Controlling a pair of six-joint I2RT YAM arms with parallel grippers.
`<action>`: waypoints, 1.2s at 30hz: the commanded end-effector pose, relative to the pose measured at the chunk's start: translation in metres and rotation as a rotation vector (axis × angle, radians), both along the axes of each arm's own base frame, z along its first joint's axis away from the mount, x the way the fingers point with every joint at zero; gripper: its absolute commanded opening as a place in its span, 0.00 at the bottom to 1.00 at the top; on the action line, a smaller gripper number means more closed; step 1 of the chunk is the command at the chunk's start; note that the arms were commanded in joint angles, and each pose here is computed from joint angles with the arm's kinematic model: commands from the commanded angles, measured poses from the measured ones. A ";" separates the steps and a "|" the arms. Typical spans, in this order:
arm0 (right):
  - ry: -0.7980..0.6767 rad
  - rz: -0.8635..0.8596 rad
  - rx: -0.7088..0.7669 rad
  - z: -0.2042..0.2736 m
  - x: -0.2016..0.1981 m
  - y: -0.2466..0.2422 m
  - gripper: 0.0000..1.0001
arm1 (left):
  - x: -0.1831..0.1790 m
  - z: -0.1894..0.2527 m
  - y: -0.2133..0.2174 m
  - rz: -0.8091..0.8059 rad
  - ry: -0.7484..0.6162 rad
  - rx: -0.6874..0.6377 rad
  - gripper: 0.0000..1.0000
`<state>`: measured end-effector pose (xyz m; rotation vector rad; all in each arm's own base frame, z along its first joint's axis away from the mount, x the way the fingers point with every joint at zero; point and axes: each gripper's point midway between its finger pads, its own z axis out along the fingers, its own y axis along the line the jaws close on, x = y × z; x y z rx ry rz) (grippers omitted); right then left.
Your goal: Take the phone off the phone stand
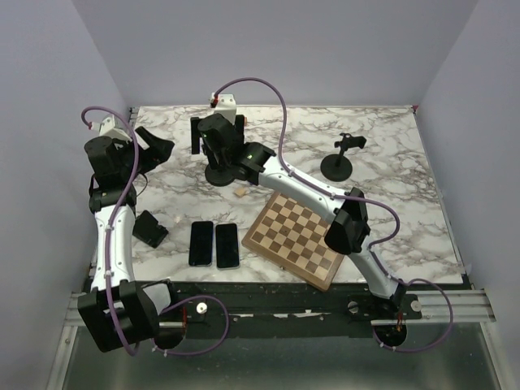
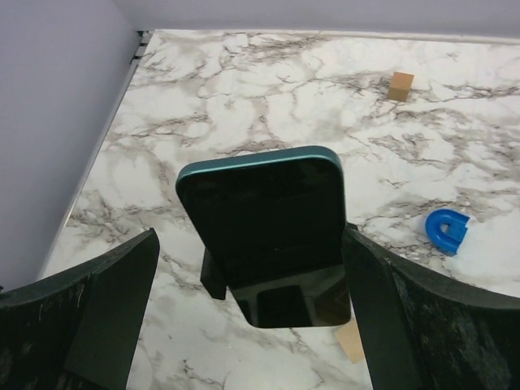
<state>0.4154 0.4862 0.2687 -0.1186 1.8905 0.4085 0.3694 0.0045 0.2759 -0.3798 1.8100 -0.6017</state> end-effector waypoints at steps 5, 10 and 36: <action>-0.041 -0.039 -0.101 -0.005 0.003 -0.012 1.00 | 0.000 -0.003 0.002 0.010 0.011 -0.023 0.86; -0.039 -0.017 -0.100 -0.011 0.010 -0.005 1.00 | 0.001 -0.005 0.001 0.001 0.015 -0.026 0.86; -0.026 0.122 -0.048 -0.014 0.033 0.003 0.01 | 0.008 -0.021 -0.009 -0.062 0.047 -0.051 0.76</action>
